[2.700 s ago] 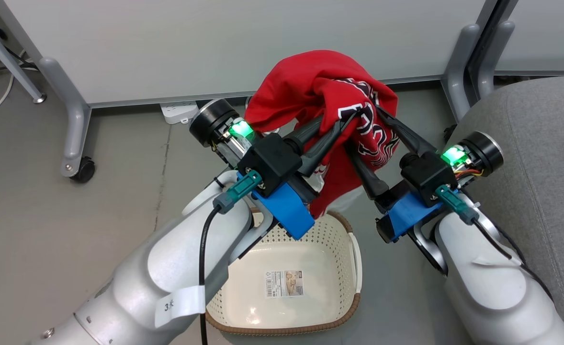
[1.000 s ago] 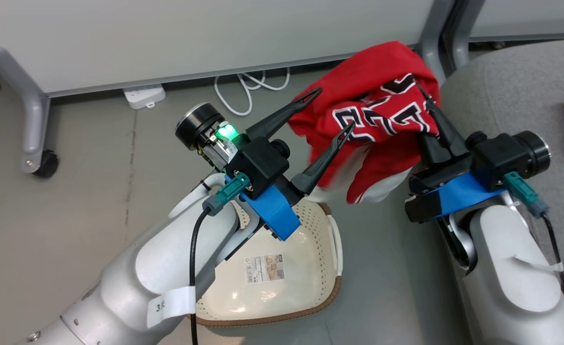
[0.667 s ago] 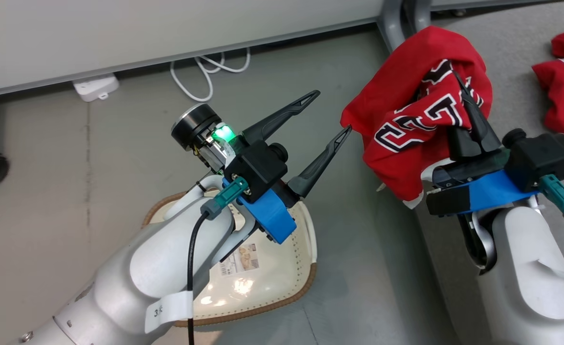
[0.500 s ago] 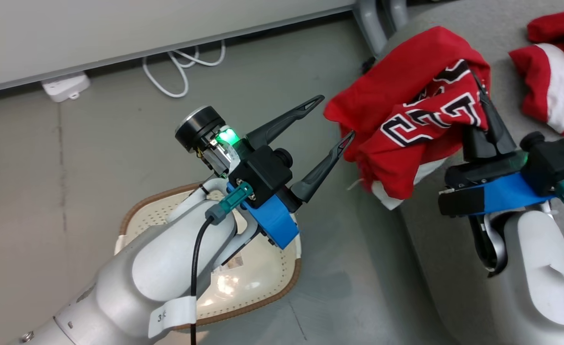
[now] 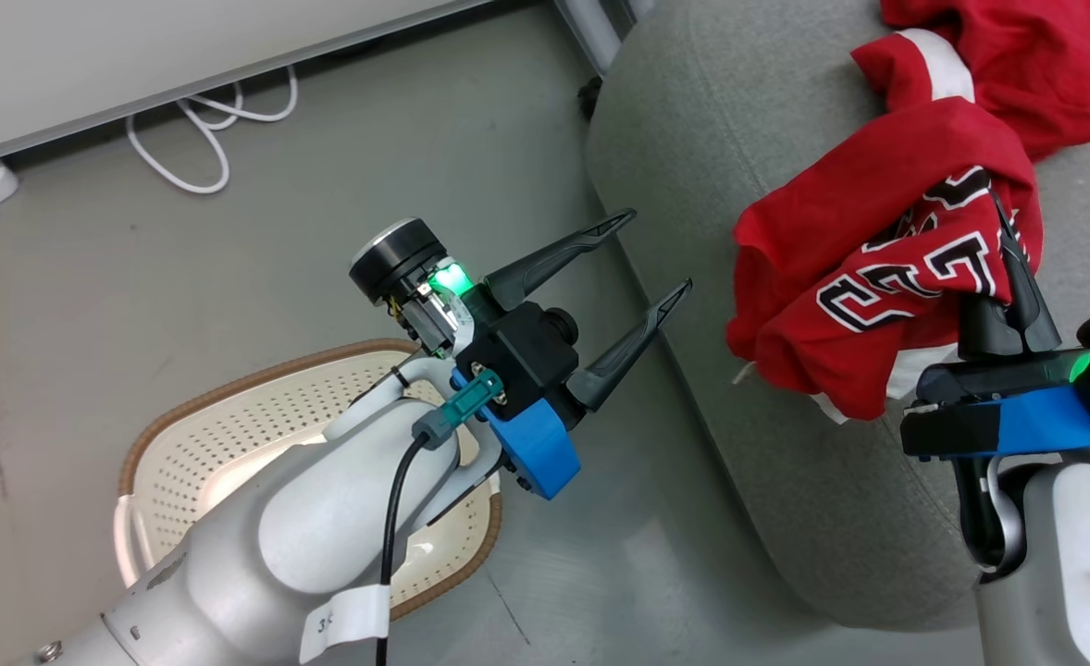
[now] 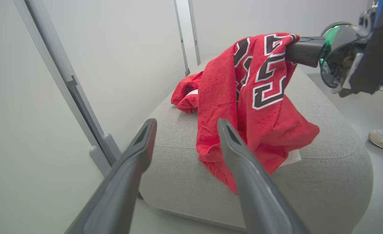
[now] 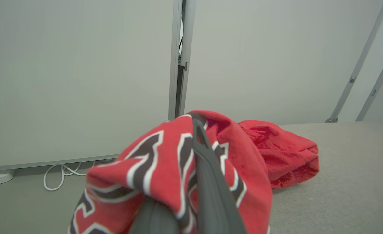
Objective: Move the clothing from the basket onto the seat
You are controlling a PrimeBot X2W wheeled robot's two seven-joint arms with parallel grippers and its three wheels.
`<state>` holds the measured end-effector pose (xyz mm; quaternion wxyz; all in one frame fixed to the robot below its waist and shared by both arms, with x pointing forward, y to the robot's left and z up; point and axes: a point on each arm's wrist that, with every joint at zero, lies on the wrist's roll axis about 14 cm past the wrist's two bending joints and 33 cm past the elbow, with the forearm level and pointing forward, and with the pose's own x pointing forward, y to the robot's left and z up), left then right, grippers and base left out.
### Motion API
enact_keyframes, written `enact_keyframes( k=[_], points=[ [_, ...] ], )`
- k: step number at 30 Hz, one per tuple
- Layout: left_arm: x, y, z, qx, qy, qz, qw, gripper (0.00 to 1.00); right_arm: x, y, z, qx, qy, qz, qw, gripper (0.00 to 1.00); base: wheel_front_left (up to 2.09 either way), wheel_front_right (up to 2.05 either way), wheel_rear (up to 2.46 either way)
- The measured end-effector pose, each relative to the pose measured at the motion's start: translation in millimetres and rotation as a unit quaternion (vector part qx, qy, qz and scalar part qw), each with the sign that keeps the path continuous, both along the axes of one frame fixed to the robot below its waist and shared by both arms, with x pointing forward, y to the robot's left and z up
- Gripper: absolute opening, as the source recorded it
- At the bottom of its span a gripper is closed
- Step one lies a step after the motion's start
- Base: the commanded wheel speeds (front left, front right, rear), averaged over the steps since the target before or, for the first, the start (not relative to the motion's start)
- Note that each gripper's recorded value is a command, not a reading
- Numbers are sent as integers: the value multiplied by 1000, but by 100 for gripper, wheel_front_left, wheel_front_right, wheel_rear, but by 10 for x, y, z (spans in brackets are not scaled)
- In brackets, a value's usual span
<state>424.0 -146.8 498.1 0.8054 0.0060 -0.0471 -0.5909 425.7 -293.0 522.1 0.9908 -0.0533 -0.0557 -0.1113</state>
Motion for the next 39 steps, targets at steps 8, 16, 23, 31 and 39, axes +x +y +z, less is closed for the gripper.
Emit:
enact_keyframes(
  k=[8,16,23,31,39],
  points=[
    [-117,-194,-80,-2,9,-37,999,100,-218,-247,-73,14,10,-42,999,0,0,0,0],
    [-164,-238,-76,-3,11,-46,999,100,-306,-308,-108,20,15,-54,998,0,0,0,0],
    [-129,-221,-73,-7,11,-41,999,100,-179,-321,51,9,-9,-51,999,0,0,0,0],
    [11,-203,-175,-14,17,-38,999,100,342,-348,690,-45,-96,-38,994,0,0,0,0],
    [239,-122,-472,-2,26,-31,999,100,831,-751,1313,-113,-170,-70,976,0,0,0,0]
  ],
)
